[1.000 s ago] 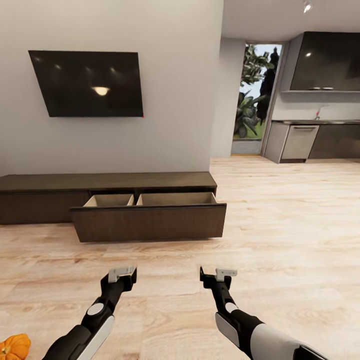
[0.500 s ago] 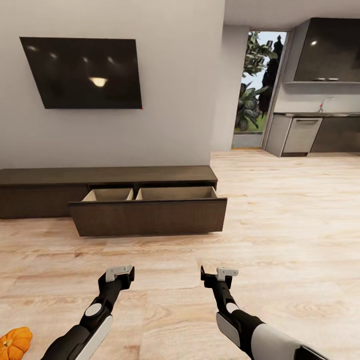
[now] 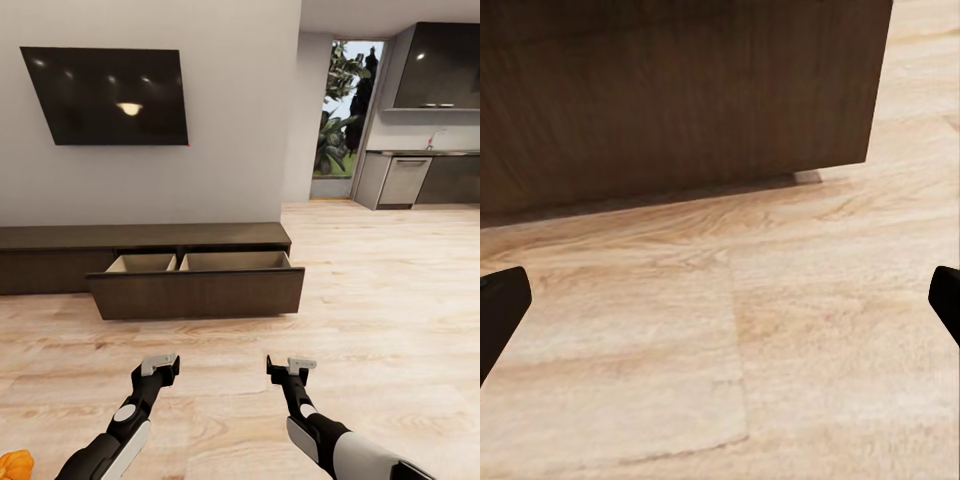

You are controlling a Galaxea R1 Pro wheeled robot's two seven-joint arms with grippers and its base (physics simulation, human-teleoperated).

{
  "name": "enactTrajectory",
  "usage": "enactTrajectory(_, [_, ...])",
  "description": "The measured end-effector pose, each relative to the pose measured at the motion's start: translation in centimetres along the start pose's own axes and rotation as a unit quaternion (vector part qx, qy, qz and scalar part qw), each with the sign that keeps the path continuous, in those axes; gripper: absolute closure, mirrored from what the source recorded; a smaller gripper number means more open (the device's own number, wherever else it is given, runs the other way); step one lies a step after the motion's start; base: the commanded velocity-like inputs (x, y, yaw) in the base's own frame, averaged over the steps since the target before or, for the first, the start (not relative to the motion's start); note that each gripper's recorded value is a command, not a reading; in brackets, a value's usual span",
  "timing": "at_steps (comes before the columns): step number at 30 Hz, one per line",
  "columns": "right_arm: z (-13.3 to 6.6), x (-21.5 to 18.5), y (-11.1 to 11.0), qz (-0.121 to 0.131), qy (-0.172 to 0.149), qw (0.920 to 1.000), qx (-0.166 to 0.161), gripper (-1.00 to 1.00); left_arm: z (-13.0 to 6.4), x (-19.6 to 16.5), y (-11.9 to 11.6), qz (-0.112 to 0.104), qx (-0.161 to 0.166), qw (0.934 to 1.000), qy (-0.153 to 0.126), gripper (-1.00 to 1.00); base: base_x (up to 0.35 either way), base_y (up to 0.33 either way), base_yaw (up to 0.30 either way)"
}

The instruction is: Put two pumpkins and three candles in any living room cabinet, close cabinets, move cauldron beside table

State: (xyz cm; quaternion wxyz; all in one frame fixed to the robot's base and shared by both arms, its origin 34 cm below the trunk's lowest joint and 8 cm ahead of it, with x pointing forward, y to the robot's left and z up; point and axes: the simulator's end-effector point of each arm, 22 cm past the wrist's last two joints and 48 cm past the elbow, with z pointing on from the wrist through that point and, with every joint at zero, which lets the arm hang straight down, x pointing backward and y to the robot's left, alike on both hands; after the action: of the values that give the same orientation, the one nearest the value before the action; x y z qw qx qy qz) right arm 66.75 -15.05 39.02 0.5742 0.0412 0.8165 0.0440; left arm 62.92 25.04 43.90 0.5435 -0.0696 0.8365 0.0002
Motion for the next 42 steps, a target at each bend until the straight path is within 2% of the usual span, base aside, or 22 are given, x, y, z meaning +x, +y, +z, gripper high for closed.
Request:
enactTrajectory(10, [-0.03, 0.25, -0.28, 0.001, 0.004, 1.0000, 0.005, -1.00, 0.02, -0.01, 0.09, -0.001, -0.001, 1.0000, 0.001, -1.00, 0.306, 0.018, 0.000])
enactTrajectory(42, [-0.02, 0.28, -0.18, -0.005, 0.004, 1.0000, 0.000, -1.00, 0.01, 0.00, 0.02, 0.001, 0.001, 1.0000, 0.001, -1.00, 0.324, 0.103, 0.000])
